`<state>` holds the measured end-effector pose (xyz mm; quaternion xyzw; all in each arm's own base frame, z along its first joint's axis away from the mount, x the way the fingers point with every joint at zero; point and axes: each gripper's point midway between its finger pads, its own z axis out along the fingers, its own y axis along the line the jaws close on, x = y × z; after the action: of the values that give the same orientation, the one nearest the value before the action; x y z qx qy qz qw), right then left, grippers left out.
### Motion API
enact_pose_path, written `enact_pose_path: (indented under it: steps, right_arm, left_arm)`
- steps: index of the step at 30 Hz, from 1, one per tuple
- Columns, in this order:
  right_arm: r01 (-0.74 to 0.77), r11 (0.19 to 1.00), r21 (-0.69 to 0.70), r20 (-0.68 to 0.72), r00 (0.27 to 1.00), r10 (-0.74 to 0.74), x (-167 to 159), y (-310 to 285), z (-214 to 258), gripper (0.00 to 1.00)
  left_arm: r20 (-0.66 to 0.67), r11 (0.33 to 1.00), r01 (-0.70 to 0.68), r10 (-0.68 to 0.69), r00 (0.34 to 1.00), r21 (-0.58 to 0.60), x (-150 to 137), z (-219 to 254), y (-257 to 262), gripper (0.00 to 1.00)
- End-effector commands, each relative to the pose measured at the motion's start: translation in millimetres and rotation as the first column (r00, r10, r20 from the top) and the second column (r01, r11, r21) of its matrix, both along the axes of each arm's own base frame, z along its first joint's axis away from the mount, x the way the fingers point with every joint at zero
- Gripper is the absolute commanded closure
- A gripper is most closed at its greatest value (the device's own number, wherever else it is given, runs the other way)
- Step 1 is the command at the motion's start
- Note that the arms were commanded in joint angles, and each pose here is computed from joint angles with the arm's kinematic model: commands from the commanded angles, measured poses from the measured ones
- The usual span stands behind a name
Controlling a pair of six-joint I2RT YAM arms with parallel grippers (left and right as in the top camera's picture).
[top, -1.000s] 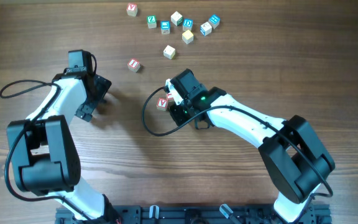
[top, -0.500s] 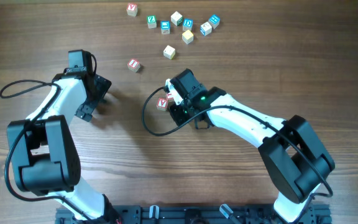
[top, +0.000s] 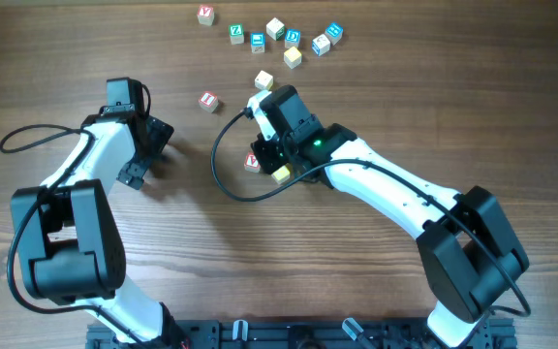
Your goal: Form a circle
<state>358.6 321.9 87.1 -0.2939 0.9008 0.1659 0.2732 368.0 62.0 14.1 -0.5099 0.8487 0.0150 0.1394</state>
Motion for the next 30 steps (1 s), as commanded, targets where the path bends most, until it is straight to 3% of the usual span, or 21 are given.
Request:
enact_pose_path:
  steps: [1,7,11,21,22,24,25,26,30]
  right_arm:
    - [0.013,1.000,-0.007,0.058,0.998,-0.013,8.5,-2.0,16.0,0.96]
    - [0.087,0.995,-0.039,0.078,0.993,-0.084,17.6,-14.6,14.8,0.95]
    - [0.311,0.950,-0.014,0.057,0.949,-0.310,41.1,-47.6,15.0,0.96]
    - [0.610,0.788,-0.083,-0.005,0.791,-0.612,90.6,-197.2,1.4,0.96]
    - [0.640,0.763,-0.091,-0.011,0.766,-0.643,93.2,-215.5,0.2,0.91]
    - [0.693,0.714,-0.101,-0.018,0.716,-0.698,97.2,-249.9,-1.6,0.51]
    - [0.707,0.699,-0.104,-0.020,0.701,-0.712,97.9,-259.4,-2.0,0.21]
    - [0.721,0.685,-0.106,-0.021,0.687,-0.726,98.6,-268.4,-2.3,0.00]
    - [0.755,0.647,-0.105,-0.020,0.649,-0.760,101.0,-291.8,-2.1,0.00]
  left_arm:
    - [-0.018,1.000,-0.008,0.008,1.000,0.011,-3.7,-5.3,3.0,0.00]
    - [-0.018,1.000,-0.008,0.008,1.000,0.011,-3.7,-5.3,3.0,0.00]
    - [-0.018,1.000,-0.008,0.008,1.000,0.011,-3.7,-5.3,3.0,0.00]
    - [-0.018,1.000,-0.008,0.008,1.000,0.011,-3.7,-5.3,3.0,0.00]
    - [-0.018,1.000,-0.008,0.008,1.000,0.011,-3.7,-5.3,3.0,0.00]
    - [-0.018,1.000,-0.008,0.008,1.000,0.011,-3.7,-5.3,3.0,0.00]
    - [-0.018,1.000,-0.008,0.008,1.000,0.011,-3.7,-5.3,3.0,0.00]
    - [-0.018,1.000,-0.008,0.008,1.000,0.011,-3.7,-5.3,3.0,0.00]
    - [-0.018,1.000,-0.008,0.008,1.000,0.011,-3.7,-5.3,3.0,0.00]
